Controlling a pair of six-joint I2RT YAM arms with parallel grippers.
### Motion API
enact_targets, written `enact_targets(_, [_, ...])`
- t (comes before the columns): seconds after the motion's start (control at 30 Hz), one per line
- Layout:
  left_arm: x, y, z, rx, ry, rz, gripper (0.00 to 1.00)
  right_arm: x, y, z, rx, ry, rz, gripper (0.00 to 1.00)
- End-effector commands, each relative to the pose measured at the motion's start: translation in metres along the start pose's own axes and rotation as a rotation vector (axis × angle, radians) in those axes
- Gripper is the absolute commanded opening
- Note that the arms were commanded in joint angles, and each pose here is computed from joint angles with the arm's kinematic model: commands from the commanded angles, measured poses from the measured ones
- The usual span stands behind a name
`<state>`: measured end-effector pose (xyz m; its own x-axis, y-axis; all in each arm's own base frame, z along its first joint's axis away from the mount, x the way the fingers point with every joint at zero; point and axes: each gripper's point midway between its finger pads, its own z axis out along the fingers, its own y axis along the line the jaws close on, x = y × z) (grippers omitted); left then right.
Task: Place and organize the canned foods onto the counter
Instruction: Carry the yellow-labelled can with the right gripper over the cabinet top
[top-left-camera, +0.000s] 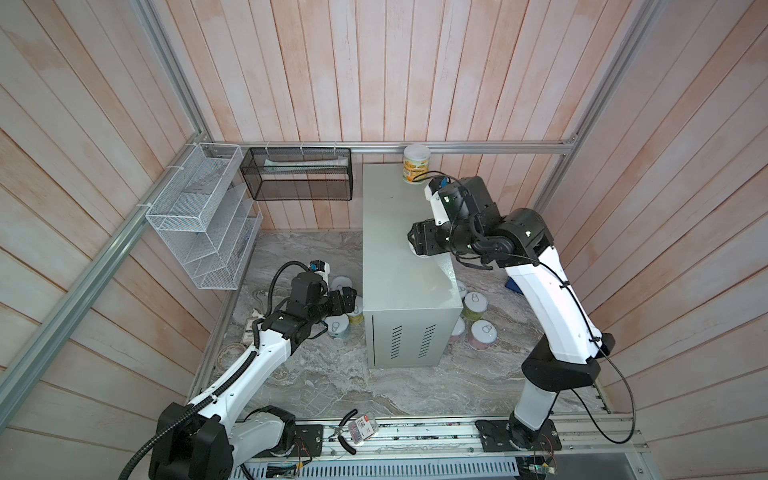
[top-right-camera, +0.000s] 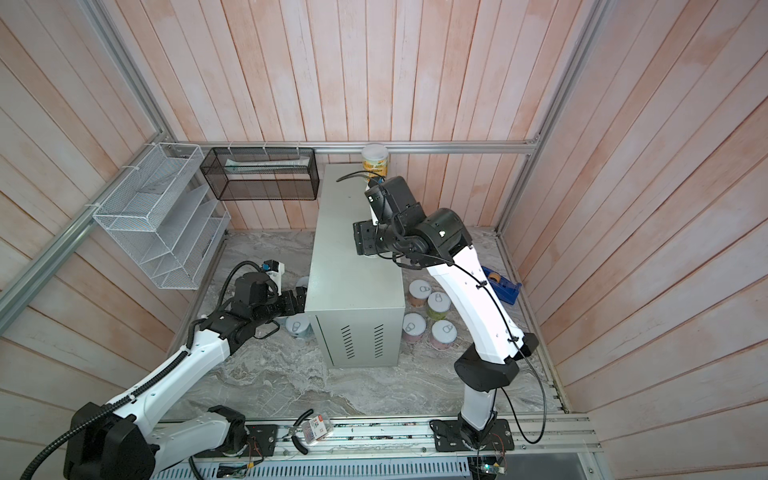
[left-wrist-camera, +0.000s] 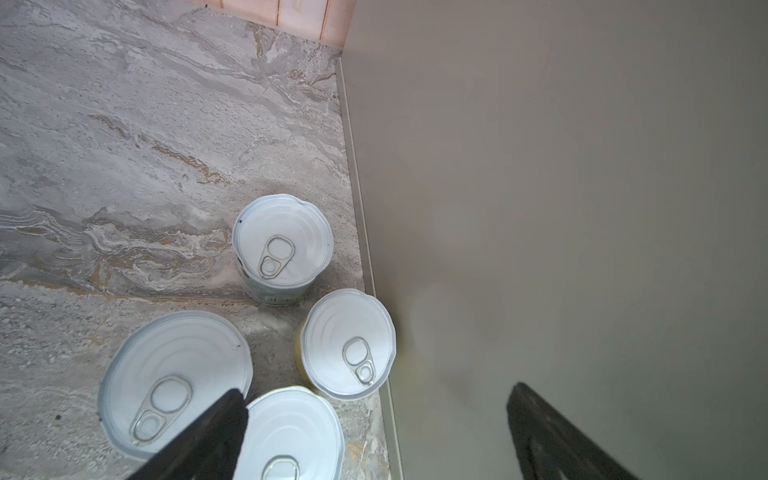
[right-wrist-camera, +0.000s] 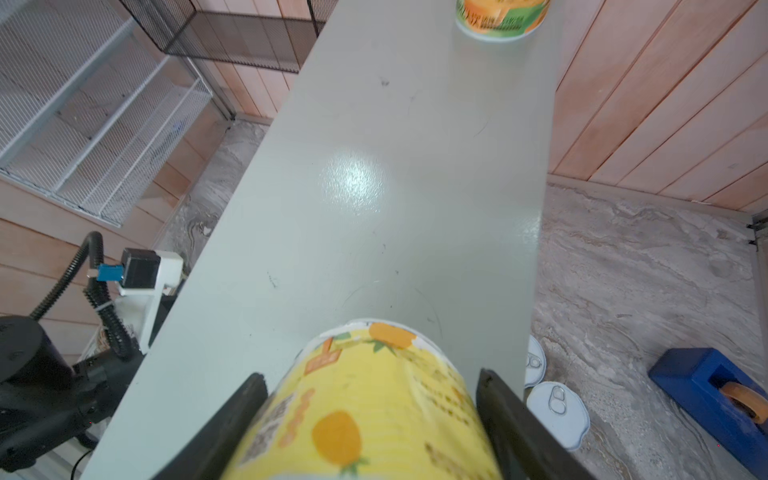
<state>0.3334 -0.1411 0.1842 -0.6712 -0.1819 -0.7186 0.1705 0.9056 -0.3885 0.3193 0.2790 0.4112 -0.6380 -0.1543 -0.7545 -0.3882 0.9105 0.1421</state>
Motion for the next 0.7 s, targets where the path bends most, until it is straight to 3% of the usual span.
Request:
enact_targets(0.0, [-0.002, -0.002, -0.005, 0.021, -0.022, -0.005, 1.0, 0.002, 0.008, -0.004, -0.014, 0.004, -0.024, 0.0])
enact_targets(0.13, [-0.002, 0.002, -0.005, 0.016, -0.018, -0.005, 1.0, 0.01, 0.011, 0.014, 0.004, 0.044, -0.039, 0.0])
enact_targets(0.17, [-0.002, 0.002, -0.005, 0.015, -0.019, -0.005, 1.0, 0.012, 0.012, 0.017, 0.007, 0.054, -0.041, 0.07])
enact_targets(0.33, [-0.003, 0.003, -0.005, 0.014, -0.022, -0.011, 1.0, 0.013, 0.012, 0.025, 0.016, 0.06, -0.048, 0.64])
enact_targets(0.43, [-0.005, 0.003, -0.004, 0.015, -0.023, -0.012, 1.0, 0.009, 0.013, 0.025, 0.012, 0.044, -0.055, 0.79])
enact_targets(0.53, [-0.007, 0.002, -0.003, 0.015, -0.024, -0.011, 1.0, 0.004, 0.016, 0.025, 0.002, 0.026, -0.067, 0.88])
enact_targets(0.67, [-0.01, 0.001, -0.003, 0.014, -0.026, -0.008, 1.0, -0.007, 0.018, 0.024, -0.003, -0.02, -0.074, 0.93])
